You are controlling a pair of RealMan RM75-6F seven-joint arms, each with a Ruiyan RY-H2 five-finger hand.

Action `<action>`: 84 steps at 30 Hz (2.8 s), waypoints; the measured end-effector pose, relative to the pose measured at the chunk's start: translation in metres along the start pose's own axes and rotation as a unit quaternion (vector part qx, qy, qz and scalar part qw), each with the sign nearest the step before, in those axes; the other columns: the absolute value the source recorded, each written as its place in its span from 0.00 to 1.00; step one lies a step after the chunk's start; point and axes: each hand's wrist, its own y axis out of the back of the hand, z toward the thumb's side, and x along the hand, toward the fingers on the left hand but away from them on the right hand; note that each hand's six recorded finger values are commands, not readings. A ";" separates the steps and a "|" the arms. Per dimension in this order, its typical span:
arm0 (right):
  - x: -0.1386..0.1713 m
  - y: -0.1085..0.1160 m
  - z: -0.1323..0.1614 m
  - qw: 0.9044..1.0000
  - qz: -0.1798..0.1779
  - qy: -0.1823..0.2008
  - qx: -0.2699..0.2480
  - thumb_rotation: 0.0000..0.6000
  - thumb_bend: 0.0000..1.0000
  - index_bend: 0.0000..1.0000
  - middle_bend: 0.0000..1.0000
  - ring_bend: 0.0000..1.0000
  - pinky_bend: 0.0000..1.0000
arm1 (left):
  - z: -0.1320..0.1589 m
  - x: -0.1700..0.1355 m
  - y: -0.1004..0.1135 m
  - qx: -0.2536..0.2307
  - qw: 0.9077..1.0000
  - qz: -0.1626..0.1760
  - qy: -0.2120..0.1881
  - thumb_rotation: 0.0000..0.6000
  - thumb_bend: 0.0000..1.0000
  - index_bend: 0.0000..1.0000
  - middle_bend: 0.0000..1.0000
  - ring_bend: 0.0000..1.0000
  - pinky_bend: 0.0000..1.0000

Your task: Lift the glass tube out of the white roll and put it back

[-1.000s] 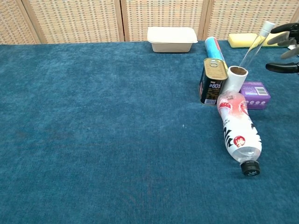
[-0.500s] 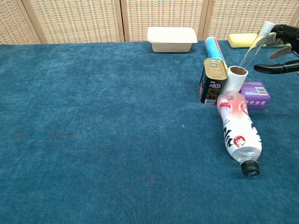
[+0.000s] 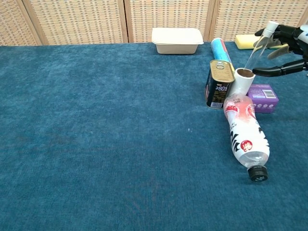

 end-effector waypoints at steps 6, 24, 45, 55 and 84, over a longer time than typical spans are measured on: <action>-0.006 -0.006 0.003 1.000 0.007 0.003 0.001 0.93 0.06 0.20 0.26 0.19 0.26 | -0.004 -0.003 0.000 -0.001 1.000 0.002 0.009 0.54 0.03 0.32 0.18 0.08 0.19; -0.017 -0.002 0.002 1.000 0.000 -0.001 0.007 1.00 0.07 0.25 0.31 0.23 0.27 | -0.005 -0.004 0.000 -0.002 1.000 0.005 0.014 0.53 0.03 0.32 0.18 0.08 0.19; -0.027 0.009 -0.003 1.000 -0.015 -0.019 0.019 1.00 0.08 0.47 0.46 0.39 0.33 | -0.004 -0.003 0.000 -0.002 1.000 0.004 0.013 0.53 0.03 0.32 0.18 0.08 0.19; -0.031 0.009 -0.002 0.999 -0.014 -0.023 0.026 1.00 0.08 0.50 0.50 0.42 0.35 | -0.005 -0.003 0.000 -0.002 1.000 0.003 0.013 0.53 0.03 0.32 0.18 0.08 0.19; -0.035 0.011 0.003 0.999 -0.026 -0.027 0.040 1.00 0.14 0.57 0.64 0.57 0.49 | -0.004 -0.002 0.000 -0.003 1.000 0.003 0.013 0.54 0.03 0.32 0.18 0.08 0.19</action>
